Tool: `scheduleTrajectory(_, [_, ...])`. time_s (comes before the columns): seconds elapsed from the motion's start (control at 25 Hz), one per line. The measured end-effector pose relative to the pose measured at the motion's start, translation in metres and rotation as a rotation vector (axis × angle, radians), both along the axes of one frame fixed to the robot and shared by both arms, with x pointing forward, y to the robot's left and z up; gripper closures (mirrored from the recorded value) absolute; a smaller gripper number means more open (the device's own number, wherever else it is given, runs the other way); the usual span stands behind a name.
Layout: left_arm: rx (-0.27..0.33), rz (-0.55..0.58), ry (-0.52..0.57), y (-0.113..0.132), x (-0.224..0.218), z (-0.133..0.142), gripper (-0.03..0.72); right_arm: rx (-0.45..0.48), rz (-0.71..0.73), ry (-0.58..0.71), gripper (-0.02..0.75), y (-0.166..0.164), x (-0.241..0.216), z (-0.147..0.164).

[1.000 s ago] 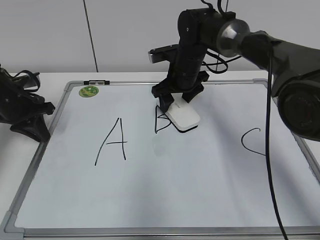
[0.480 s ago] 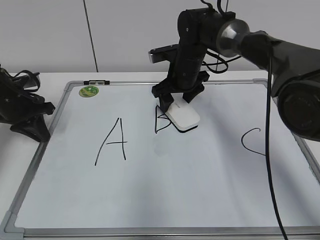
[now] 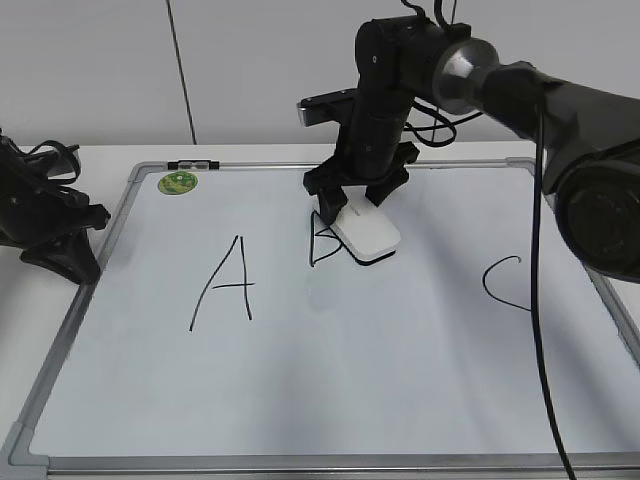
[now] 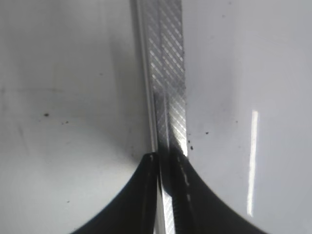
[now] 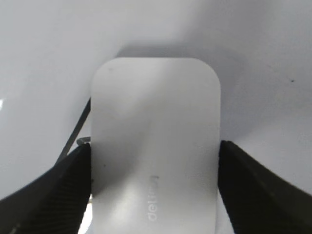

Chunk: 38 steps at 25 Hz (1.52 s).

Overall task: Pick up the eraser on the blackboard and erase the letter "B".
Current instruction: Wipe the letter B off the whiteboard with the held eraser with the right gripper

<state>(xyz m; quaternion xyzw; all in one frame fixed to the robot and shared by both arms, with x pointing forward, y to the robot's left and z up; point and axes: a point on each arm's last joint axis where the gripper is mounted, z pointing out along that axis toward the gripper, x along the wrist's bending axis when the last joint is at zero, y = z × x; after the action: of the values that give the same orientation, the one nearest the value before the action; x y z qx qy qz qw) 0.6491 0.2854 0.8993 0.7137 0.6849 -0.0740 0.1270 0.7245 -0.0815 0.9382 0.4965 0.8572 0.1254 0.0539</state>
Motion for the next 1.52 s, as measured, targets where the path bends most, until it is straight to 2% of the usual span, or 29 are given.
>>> scheduleTrajectory(0.28, [0.0, 0.0, 0.0, 0.0, 0.0, 0.0, 0.64, 0.0, -0.002, 0.0, 0.154, 0.0, 0.0, 0.0])
scheduleTrajectory(0.44, [0.0, 0.0, 0.0, 0.0, 0.0, 0.0, 0.64, 0.0, -0.002, 0.0, 0.192, 0.0, 0.0, 0.0])
scheduleTrajectory(1.16, [0.0, -0.001, 0.002, 0.0, 0.0, 0.0, 0.634, 0.009, 0.003, 0.005, 0.194, 0.003, -0.001, 0.0])
scheduleTrajectory(1.52, [0.0, -0.002, 0.001, 0.0, 0.0, 0.0, 0.634, -0.005, 0.105, -0.002, 0.195, 0.043, -0.022, 0.0])
